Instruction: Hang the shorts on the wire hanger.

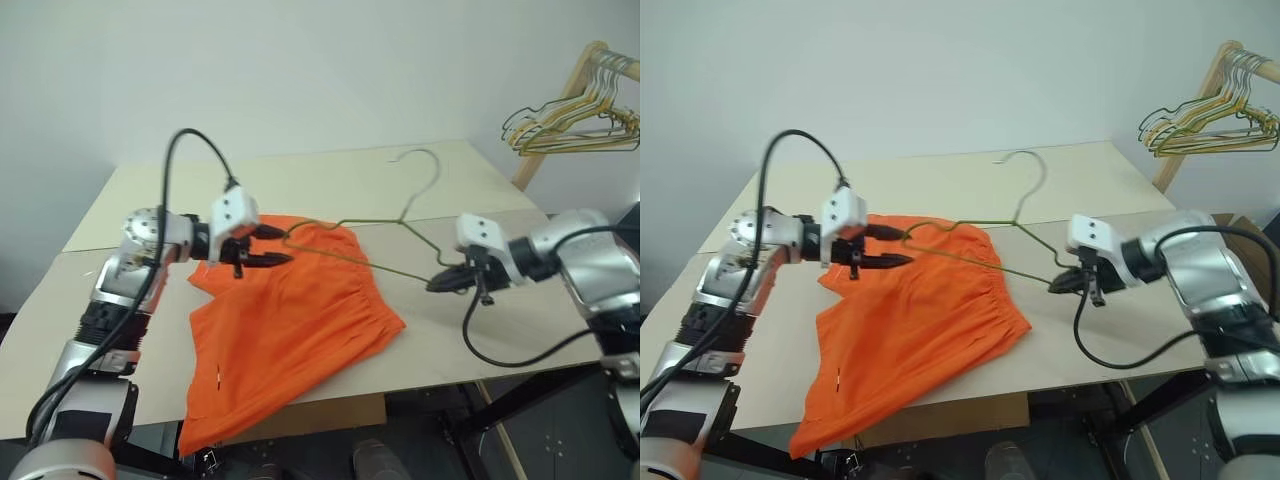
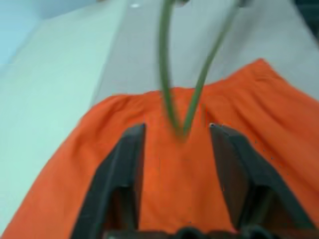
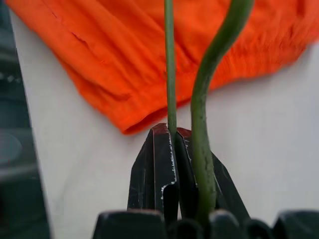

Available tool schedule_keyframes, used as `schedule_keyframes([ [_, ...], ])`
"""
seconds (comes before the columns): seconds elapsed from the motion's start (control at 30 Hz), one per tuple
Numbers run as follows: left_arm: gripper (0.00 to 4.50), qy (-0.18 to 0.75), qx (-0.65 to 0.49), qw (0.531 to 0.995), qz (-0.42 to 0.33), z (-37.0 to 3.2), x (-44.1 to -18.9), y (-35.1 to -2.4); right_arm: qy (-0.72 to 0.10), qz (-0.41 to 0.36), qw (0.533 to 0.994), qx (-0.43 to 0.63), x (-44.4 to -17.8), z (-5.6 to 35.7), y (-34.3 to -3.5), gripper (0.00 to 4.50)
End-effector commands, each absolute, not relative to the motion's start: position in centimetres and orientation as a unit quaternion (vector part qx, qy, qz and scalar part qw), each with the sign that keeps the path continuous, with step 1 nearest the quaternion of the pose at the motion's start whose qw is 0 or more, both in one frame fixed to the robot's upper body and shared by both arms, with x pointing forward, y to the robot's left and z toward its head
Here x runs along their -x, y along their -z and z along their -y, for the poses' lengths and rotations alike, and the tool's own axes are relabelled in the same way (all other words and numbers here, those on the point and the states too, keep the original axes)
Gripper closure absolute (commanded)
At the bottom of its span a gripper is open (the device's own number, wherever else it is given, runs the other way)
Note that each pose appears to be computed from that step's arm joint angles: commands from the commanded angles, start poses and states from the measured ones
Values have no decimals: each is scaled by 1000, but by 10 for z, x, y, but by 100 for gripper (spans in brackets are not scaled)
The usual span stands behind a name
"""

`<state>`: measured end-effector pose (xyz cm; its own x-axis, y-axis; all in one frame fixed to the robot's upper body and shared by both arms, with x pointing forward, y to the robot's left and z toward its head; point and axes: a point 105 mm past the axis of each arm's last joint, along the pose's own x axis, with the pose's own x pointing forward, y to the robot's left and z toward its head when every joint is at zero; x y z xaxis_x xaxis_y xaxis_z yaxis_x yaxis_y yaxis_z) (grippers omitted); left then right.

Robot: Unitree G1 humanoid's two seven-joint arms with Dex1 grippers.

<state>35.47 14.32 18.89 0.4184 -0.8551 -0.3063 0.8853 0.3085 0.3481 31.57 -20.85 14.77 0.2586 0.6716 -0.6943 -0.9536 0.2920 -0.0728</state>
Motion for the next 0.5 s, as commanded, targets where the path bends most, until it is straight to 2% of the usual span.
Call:
schedule_keyframes([
  [0.03, 112, 514, -201, 833, 22, -155, -356, -219, -476, -307, 802, 191, -313, 230, -146, 450],
  [0.13, 8, 545, -174, 820, 30, -151, -337, -223, -414, -364, 826, 117, -308, 248, -129, 450],
  [0.27, 3, 603, -174, 777, 44, -141, -305, -218, -371, -445, 814, 43, -293, 261, -111, 450],
  [0.5, 3, 633, -158, 757, 29, -135, -279, -207, -357, -526, 771, -42, -276, 266, -98, 450],
])
